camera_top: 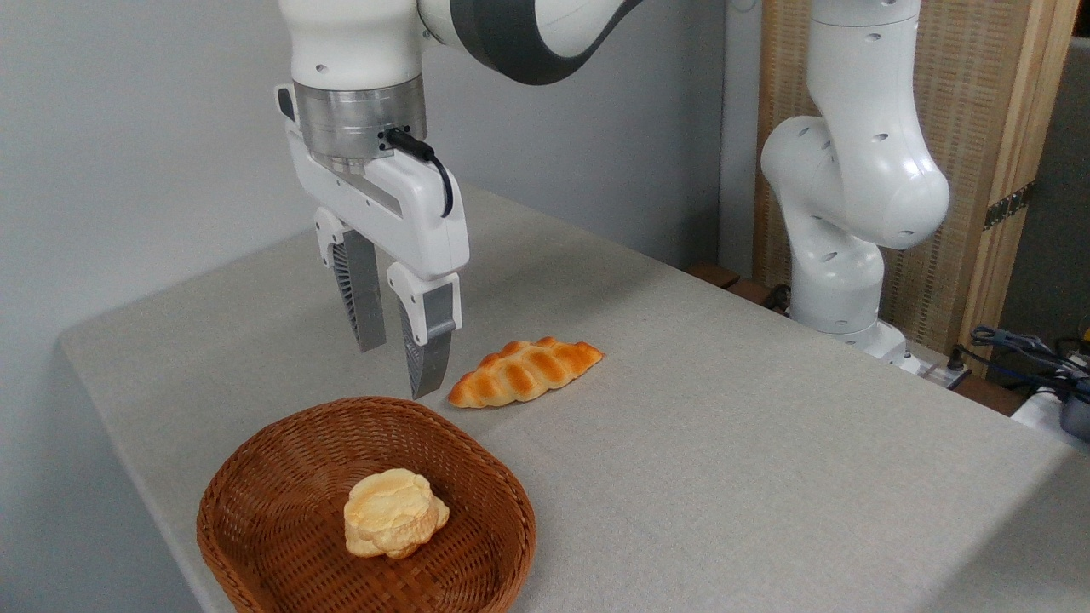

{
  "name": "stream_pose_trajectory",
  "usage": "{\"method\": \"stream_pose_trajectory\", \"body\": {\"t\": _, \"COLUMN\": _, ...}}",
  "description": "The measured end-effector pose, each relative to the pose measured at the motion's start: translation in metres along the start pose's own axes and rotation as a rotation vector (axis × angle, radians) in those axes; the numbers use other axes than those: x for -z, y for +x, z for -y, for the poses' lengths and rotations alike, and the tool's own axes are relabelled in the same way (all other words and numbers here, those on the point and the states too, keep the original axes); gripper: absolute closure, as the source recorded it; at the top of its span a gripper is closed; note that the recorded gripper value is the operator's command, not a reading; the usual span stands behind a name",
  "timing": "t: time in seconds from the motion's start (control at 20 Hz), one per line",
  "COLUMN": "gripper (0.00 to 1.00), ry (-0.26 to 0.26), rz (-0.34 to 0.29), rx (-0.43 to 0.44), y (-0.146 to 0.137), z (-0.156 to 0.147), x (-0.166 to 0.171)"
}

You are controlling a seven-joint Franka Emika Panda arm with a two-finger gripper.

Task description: Put bread into the basket

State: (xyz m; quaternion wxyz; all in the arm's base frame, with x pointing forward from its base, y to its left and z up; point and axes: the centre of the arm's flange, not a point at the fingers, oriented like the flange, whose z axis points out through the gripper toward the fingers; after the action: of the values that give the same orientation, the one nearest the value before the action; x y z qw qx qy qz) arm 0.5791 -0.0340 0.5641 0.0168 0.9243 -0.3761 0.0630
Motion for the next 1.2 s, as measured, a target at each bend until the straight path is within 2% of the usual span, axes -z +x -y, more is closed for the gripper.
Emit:
{"method": "stream_pose_trajectory", "body": {"t": 0.35, "gripper": 0.0, "ry": 0.017, "rz": -0.022, "rx": 0.026, "y": -0.013, "z": 0.01, "x": 0.016}}
{"method": "stream_pose_trajectory", "body": {"t": 0.75, "gripper": 0.0, "ry": 0.008, "rz": -0.024, "rx": -0.02, "y": 0.005, "z": -0.011, "x": 0.014}}
{"method": "stream_pose_trajectory", "body": {"t": 1.2, "gripper": 0.0, "ry": 0.018, "rz": -0.035, "rx": -0.021, "y": 0.006, "z": -0.011, "x": 0.021}}
